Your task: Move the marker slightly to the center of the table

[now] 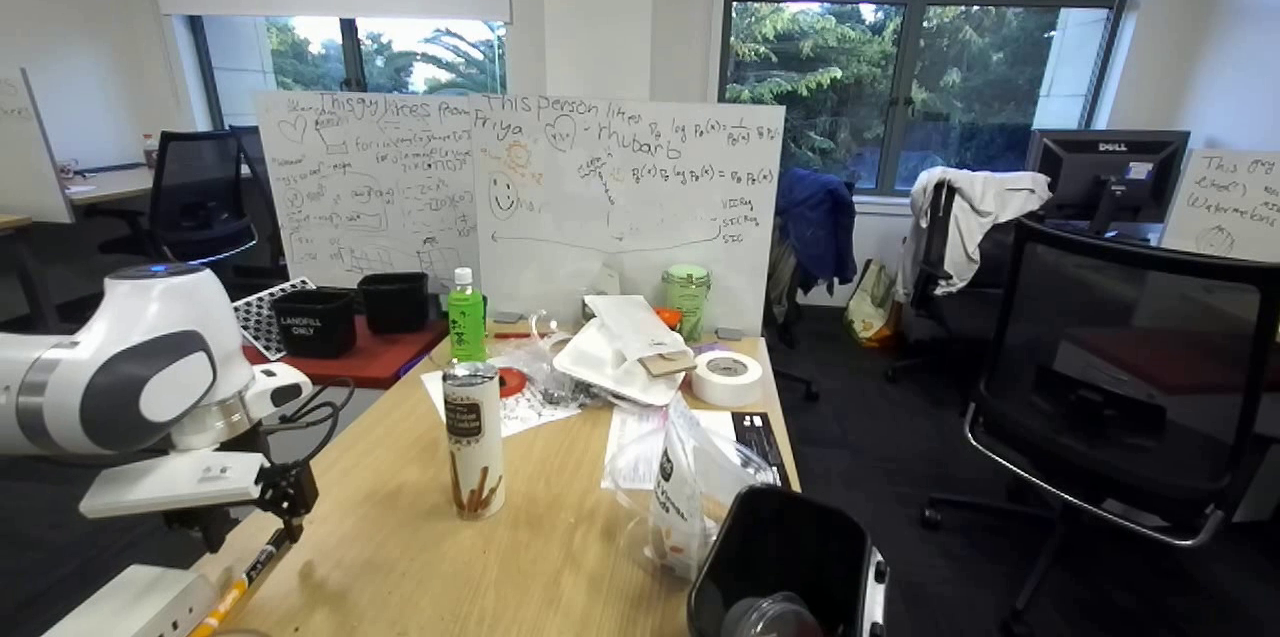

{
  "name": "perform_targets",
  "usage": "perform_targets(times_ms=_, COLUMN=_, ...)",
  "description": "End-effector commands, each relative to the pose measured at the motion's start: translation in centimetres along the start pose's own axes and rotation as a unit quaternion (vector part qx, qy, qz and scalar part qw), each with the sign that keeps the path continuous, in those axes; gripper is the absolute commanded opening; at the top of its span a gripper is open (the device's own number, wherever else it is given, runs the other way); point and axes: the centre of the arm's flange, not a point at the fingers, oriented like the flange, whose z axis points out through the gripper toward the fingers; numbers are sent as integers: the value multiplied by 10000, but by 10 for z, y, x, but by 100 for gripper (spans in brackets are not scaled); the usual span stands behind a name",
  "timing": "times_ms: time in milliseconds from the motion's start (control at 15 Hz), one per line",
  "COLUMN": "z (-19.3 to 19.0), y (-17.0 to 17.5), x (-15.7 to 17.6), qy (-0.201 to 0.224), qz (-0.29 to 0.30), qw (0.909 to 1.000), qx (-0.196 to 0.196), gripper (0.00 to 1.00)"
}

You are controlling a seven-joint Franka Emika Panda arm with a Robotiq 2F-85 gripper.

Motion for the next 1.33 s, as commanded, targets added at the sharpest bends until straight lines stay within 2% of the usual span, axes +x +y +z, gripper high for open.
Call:
perform_targets(times_ms=0, z=6, y=3, x=5, qy=-139, qz=51, qw=9999, qx=-64, gripper=63)
perform_targets(times_ms=133, z=11, y=5, x=4, qy=-178, qz=70, qw=9998, qx=-54, gripper=51)
perform_targets(times_ms=200, z=13, y=5, x=3, qy=-203, qz=74, qw=9998, qx=-53, gripper=54)
perform_targets(times_ms=267, z=15, y=6, x=2, qy=-220, qz=74, qw=9997, qx=-54, gripper=47)
perform_targets(times_ms=333, z=15, y=6, x=1, qy=-221, qz=82, qw=9997, qx=-64, gripper=29)
perform_targets(times_ms=600, z=15, y=8, x=2, qy=-216, qz=88, qw=9997, qx=-70, gripper=2)
perform_targets(times_ms=667, z=15, y=8, x=1, qy=-219, qz=97, qw=9997, qx=-76, gripper=1)
perform_targets(times_ms=800, z=14, y=9, x=-1, qy=-210, qz=95, qw=9996, qx=-135, gripper=4)
perform_targets(times_ms=1067, z=0, y=23, x=-9, qy=-47, qz=-44, qw=9989, qx=-467, gripper=4)
perform_targets(times_ms=1267, z=-23, y=46, x=-13, qy=302, qz=83, qw=9975, qx=-633, gripper=4)
